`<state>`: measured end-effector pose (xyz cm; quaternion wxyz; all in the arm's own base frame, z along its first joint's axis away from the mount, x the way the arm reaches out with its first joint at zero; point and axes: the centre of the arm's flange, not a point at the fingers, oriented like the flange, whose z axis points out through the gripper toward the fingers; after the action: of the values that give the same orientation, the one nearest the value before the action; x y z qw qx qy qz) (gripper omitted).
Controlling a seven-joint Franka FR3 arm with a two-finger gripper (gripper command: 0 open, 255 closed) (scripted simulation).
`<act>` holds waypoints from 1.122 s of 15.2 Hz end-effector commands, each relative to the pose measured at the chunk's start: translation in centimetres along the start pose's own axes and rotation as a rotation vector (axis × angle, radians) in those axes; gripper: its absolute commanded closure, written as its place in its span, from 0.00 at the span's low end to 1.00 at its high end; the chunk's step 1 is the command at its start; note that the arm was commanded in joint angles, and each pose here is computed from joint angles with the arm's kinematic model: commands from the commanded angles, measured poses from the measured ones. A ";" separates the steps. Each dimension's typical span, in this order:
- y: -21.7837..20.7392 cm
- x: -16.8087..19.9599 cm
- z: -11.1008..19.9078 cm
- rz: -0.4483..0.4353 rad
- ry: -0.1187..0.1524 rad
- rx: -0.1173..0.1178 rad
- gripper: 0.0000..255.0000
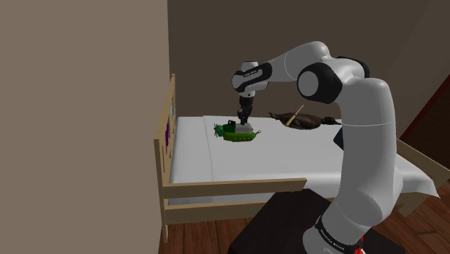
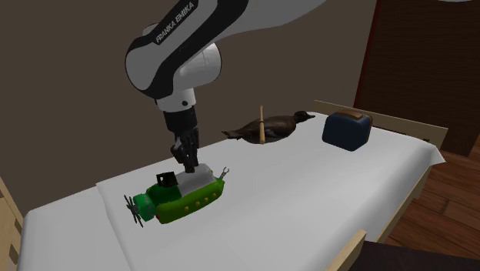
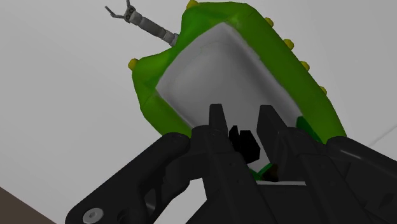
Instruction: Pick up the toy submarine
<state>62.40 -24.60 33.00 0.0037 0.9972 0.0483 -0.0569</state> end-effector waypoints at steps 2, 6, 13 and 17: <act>0.0 0.0 0.0 0.000 0.000 0.000 1.00; 0.0 0.0 0.0 0.000 0.000 0.000 1.00; 0.1 -0.3 -3.1 0.000 0.000 0.000 1.00; 0.1 -0.6 -5.2 0.000 0.000 0.000 1.00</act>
<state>62.36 -24.63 37.68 0.0032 0.9971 0.0485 -0.0582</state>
